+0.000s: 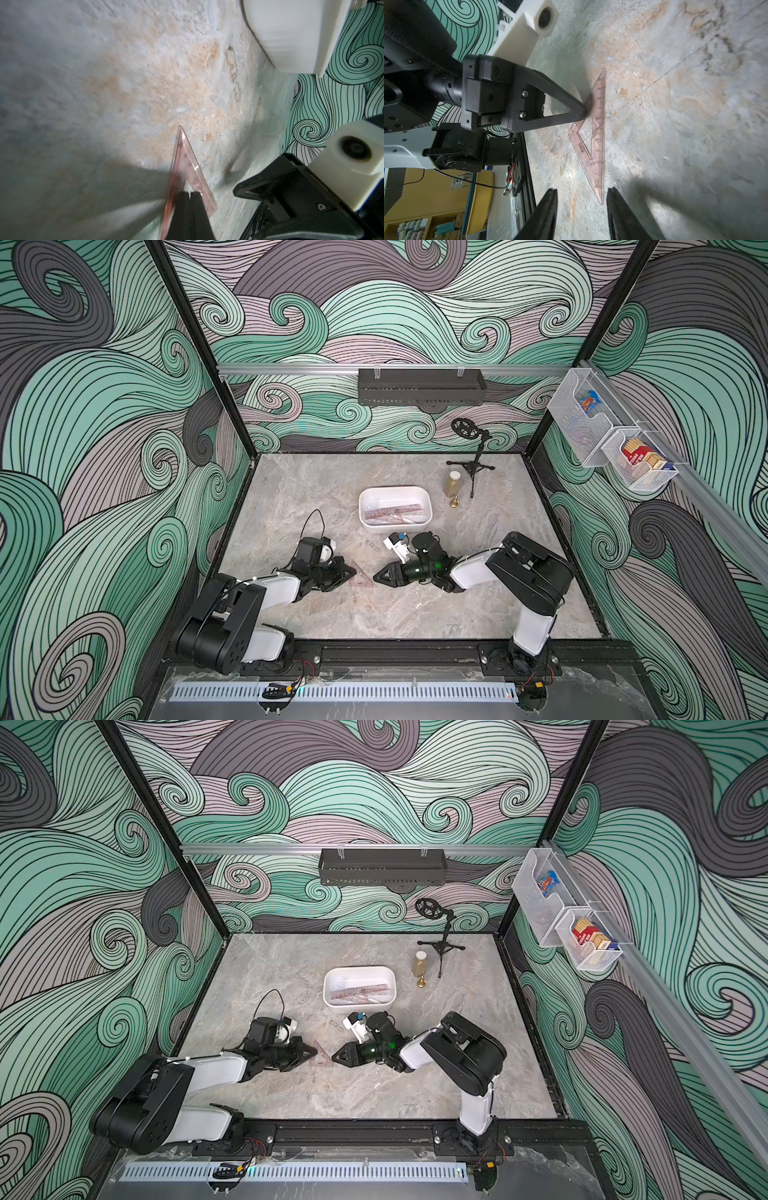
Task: Put the scattered rulers into the storage box
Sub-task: Pick up the ruler from the center of the board.
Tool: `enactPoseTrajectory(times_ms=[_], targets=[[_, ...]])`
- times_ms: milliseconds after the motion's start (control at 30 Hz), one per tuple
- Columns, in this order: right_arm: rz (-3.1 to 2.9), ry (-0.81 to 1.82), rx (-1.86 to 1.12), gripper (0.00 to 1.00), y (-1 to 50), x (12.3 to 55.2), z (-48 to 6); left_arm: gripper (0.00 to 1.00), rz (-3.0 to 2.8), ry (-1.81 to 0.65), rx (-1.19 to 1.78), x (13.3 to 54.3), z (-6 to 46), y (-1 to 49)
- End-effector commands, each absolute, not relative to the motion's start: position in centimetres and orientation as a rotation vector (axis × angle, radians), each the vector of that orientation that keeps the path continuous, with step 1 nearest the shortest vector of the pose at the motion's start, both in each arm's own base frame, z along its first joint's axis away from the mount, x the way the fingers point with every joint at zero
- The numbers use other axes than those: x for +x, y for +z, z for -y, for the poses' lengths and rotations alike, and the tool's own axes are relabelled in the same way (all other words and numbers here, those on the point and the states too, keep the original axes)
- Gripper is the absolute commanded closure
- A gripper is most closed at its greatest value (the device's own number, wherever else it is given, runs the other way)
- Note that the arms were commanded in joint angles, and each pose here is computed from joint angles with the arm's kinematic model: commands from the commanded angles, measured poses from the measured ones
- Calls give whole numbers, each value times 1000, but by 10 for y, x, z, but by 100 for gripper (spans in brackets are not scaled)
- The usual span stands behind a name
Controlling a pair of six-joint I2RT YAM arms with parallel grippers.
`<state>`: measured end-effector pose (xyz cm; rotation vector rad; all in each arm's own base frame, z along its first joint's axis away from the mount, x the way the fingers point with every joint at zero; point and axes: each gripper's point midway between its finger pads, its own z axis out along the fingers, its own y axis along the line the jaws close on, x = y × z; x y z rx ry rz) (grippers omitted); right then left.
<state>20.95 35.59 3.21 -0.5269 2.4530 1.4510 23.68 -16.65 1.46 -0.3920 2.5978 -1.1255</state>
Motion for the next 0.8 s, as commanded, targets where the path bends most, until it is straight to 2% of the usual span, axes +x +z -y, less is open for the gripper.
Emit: enactPoseTrajectory(times_ms=[0,767], targets=[[-2442,1469,-549,56,37,204,-354,99,-2642,-1020,-421,235,157,0],[-2499,1455,-592,55,26,194,-361,100,-2666,-924,-479,229,144,-13]])
